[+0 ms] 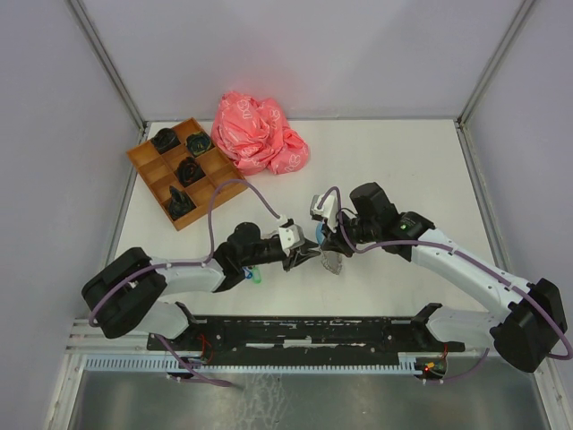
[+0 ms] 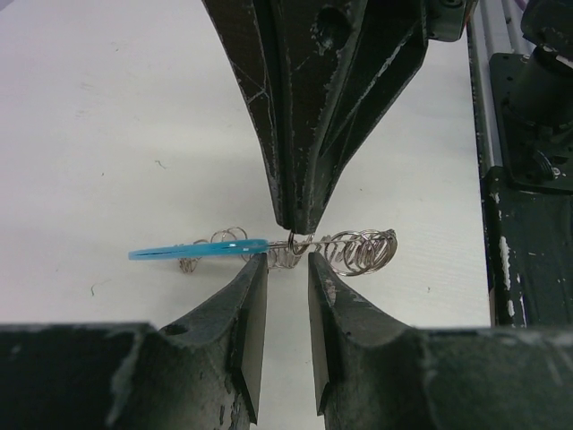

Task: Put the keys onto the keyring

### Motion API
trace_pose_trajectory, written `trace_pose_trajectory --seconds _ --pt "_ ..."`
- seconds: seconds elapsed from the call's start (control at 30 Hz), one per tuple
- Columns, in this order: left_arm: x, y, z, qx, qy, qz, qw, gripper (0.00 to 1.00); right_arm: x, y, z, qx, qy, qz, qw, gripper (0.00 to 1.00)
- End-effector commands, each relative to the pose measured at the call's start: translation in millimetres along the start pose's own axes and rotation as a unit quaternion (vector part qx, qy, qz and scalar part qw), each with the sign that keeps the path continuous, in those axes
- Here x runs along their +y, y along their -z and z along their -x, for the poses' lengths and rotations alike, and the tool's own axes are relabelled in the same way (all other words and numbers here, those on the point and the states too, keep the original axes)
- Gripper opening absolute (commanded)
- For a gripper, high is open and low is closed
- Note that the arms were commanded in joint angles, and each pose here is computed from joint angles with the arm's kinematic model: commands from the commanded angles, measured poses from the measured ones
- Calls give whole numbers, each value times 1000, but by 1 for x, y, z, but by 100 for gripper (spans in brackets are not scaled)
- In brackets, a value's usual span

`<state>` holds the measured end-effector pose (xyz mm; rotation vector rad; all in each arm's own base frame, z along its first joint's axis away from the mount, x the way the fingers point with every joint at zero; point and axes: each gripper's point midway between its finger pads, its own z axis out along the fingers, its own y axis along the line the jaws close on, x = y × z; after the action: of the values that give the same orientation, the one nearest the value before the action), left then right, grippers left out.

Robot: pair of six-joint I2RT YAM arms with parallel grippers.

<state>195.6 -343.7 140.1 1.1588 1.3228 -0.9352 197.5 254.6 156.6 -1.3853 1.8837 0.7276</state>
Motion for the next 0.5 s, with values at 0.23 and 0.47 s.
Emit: trace_pose_trajectory --seconds 0.23,0.47 --pt "-2 -12 34 -58 -33 -34 997 28 -1 7 33 -46 30 8 998 1" --pt "-3 -13 31 -55 -29 -38 997 3 3 9 34 -50 33 15 998 1"
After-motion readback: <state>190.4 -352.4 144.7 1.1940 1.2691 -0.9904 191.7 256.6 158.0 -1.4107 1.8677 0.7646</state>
